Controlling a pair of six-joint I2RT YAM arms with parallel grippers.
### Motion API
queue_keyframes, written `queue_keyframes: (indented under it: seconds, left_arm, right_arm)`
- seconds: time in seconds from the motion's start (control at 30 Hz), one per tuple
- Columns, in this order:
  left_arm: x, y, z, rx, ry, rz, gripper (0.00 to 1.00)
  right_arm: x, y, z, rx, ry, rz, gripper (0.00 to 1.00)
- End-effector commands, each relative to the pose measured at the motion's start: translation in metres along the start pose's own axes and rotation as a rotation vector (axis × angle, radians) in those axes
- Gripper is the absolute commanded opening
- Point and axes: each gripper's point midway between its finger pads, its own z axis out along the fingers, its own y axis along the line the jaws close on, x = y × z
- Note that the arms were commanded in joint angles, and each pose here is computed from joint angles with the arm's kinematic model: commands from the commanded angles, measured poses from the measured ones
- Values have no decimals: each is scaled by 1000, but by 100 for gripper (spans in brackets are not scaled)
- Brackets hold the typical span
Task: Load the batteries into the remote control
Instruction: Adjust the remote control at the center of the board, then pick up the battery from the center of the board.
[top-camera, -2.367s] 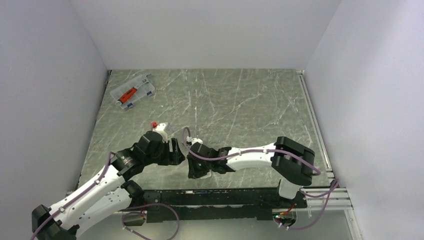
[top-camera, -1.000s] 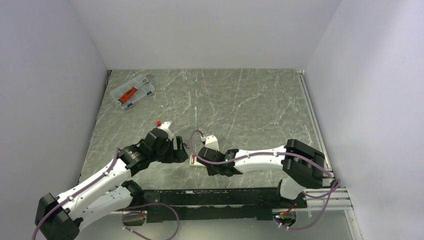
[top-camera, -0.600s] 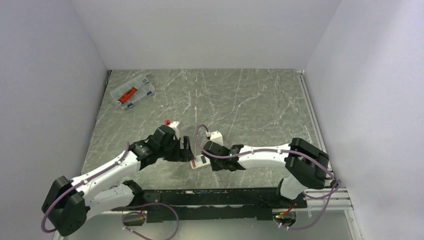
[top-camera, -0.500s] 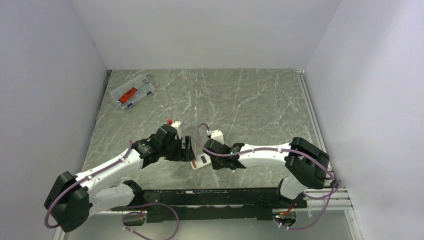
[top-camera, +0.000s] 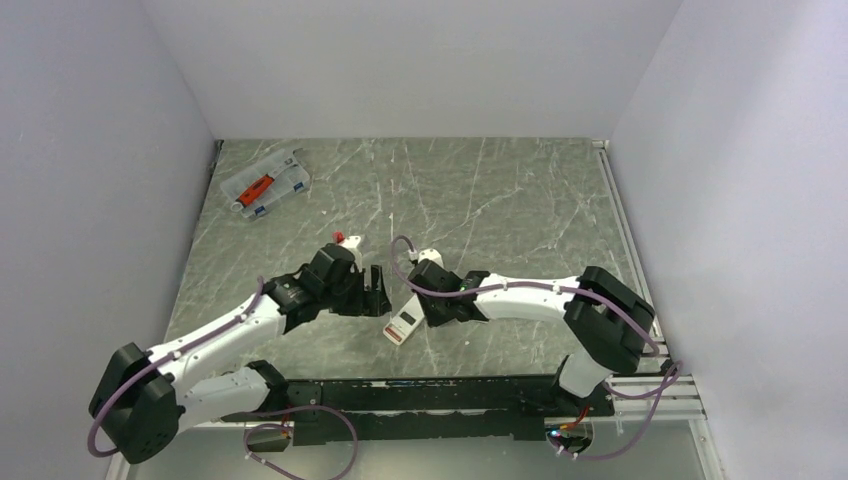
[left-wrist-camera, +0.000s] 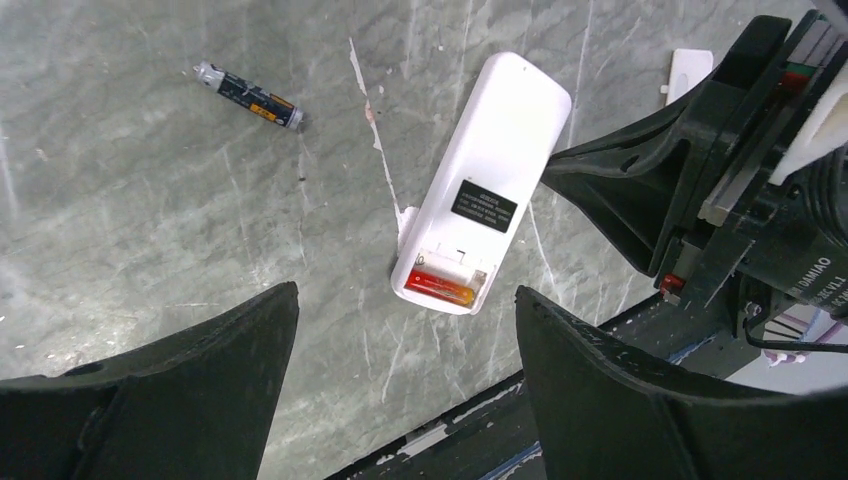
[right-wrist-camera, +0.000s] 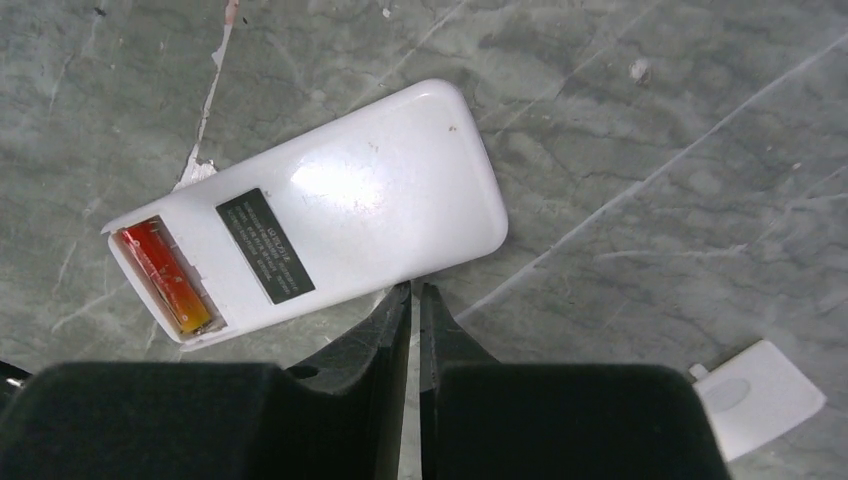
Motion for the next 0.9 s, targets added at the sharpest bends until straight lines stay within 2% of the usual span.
queue_keyframes:
  seconds: [0.0, 0.13, 0.33, 0.57, 0.87]
  left_arm:
    - [-27, -10, -26, 4, -100, -2, 85]
    - [-34, -12, -45, 7, -145, -12, 86]
    - [-44, -11, -77, -12, -211, 0, 87]
    - [-50, -16, -114, 5, -255, 22, 88]
    - [-50, -19, -150, 25, -282, 90, 89]
  right_arm:
    - [-25, 2, -18, 5, -43, -78, 12]
    - [-47, -3, -42, 42, -95, -111, 22]
    - [-79, 14, -69, -21, -169, -138, 38]
    - [-108, 47, -76, -128, -188, -161, 41]
    - [-131, 80, -46, -169, -133, -186, 45]
